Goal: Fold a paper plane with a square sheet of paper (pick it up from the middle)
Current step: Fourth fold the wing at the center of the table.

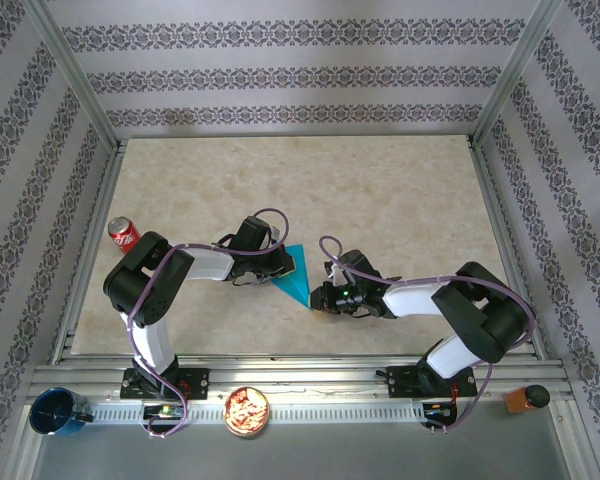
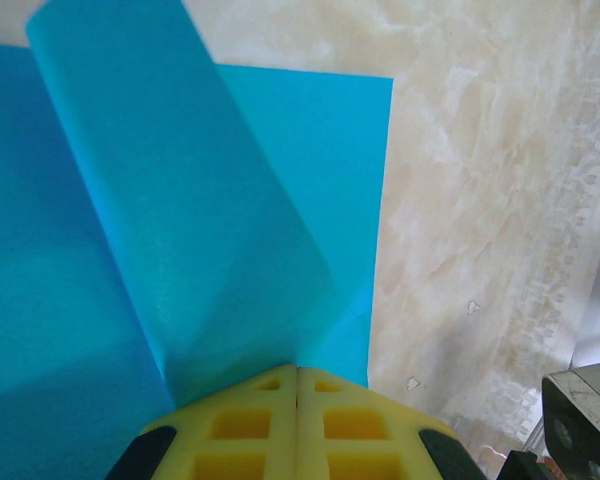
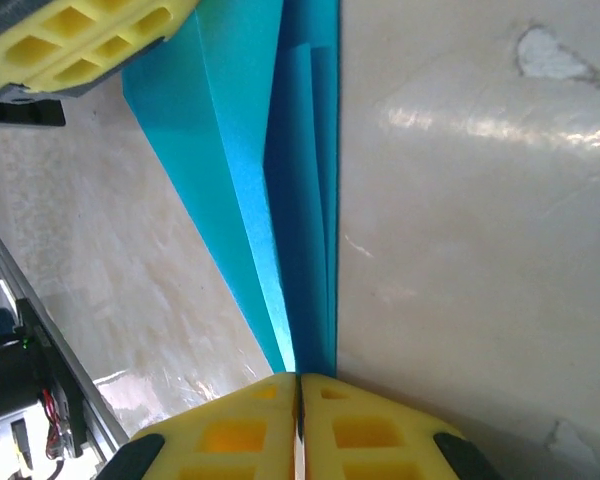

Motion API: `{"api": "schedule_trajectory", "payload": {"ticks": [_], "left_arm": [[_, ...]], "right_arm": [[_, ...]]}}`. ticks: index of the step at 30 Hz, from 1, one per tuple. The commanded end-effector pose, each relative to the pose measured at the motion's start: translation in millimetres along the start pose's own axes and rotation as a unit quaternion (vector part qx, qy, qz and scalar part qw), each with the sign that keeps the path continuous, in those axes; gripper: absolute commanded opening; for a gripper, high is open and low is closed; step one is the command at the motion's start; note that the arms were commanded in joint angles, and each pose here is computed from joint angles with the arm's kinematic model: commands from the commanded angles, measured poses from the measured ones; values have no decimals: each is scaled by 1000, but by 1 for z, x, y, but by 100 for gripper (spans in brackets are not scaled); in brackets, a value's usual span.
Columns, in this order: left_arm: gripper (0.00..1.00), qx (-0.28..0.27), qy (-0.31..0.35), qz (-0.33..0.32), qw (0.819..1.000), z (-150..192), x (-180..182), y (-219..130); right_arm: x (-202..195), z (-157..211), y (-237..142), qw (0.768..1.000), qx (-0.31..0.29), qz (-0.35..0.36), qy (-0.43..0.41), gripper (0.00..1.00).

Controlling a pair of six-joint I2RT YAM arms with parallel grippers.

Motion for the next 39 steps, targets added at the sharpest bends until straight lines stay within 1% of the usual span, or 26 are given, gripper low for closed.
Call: {"api": "schedule_trajectory", "payload": {"ticks": [1,2,7,10,13,16,20,24,33,39], "left_arm": [[0,22,-10,-35,999,16,17,8],[0,22,-10,-35,999,16,17,8],[0,23,-9,-35,999,16,17,8],[0,22,-9,-36,999,16,18,8],[0,23,-9,-36,999,16,18,9],[0,22,-10,-35,999,16,18,9],[0,22,-10,-34,999,16,18,9],[0,23,-10,-34,999,17,18,9],[0,24,-11,-34,999,17,18,9],[0,23,-10,-35,999,17,18,9]], "right_arm": [[-17,18,-5,998,34,49,17,16],[-12,16,-7,999,27,45,13,19],[16,2,-27,1000,-18,13,-13,21],[36,-2,-34,999,-12,-19,-43,20],[55,-7,-32,997,6,-37,-63,14],[63,-13,-20,997,17,-34,-67,10],[61,-17,-2,998,29,-14,-58,7],[55,-22,9,999,25,4,-47,6],[30,-17,19,998,40,35,-26,5],[17,-12,21,998,44,44,-14,5]]}}
Point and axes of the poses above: each hand's point on the last joint's axis, 136 mm out from that joint toward the fingers, its own y axis out along the fingers, its own x axis along the line the jaws close on, z = x × y, the point moved 6 cm from there along -y, back along the fingers, and after that the axes turned 11 degrees about y, right-handed, at the moved point
